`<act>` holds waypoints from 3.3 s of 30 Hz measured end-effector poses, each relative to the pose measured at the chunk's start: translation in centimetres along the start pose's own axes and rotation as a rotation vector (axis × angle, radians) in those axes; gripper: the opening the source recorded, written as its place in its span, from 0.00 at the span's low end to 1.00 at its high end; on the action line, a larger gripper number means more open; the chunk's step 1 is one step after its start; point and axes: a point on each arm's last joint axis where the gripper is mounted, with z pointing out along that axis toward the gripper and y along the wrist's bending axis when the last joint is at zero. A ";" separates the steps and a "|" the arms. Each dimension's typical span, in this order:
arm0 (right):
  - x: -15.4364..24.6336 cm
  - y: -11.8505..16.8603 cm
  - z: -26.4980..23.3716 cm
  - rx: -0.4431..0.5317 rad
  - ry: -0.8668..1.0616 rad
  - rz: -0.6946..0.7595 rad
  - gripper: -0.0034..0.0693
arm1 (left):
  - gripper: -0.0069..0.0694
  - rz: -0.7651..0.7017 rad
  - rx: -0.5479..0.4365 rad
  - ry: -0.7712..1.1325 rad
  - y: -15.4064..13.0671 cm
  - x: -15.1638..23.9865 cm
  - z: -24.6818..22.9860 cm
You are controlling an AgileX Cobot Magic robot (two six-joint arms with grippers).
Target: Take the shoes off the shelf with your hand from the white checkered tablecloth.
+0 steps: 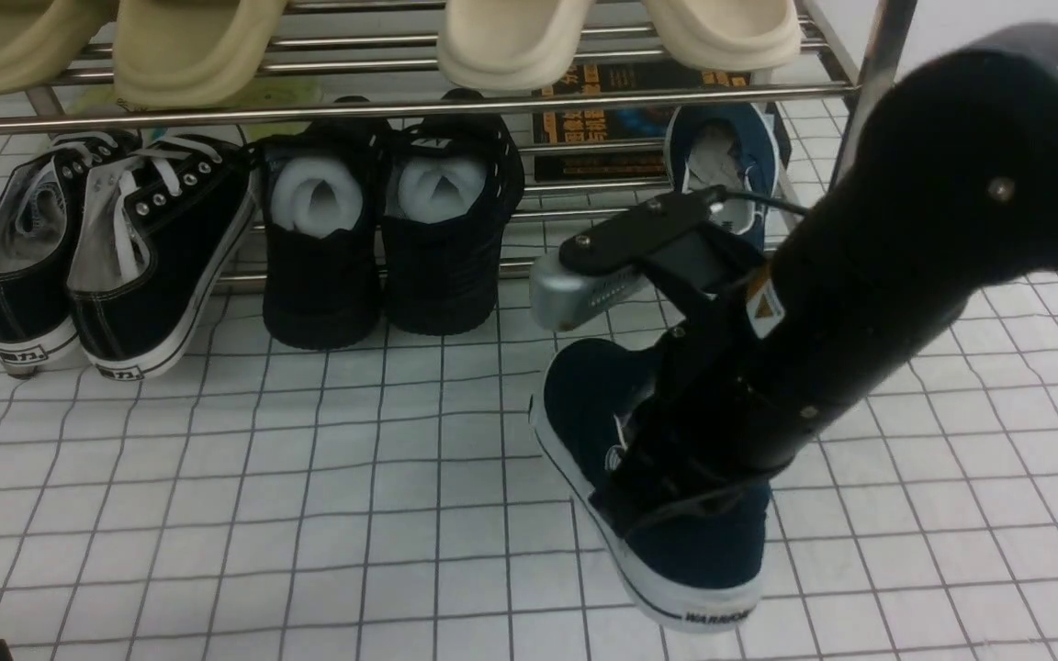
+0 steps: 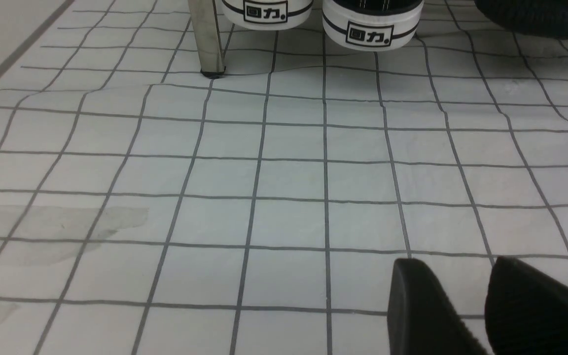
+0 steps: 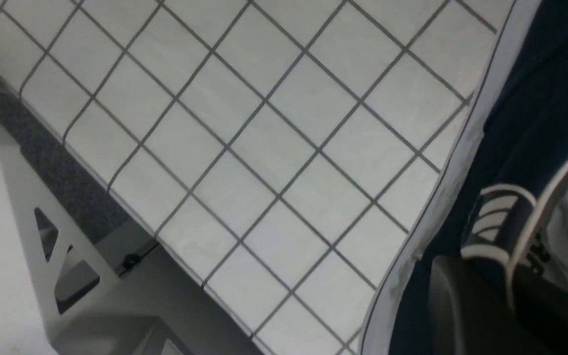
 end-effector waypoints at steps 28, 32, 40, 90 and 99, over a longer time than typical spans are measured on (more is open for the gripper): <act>-5.0 -3.2 2.8 0.047 -0.096 0.165 0.48 | 0.40 0.001 0.000 0.000 0.0 0.0 0.0; -6.9 -6.6 -1.4 0.105 -0.181 0.197 0.10 | 0.40 0.002 -0.001 0.000 0.0 0.0 0.0; -8.8 -11.8 -1.4 0.194 -0.331 0.266 0.33 | 0.40 0.002 -0.001 0.000 0.0 0.0 0.0; -1.1 -6.4 2.6 0.283 0.031 0.074 0.09 | 0.40 0.003 -0.001 0.000 0.0 0.0 0.0; -1.5 -6.5 2.6 0.294 -0.011 0.057 0.09 | 0.40 0.003 -0.001 0.000 0.0 0.0 0.0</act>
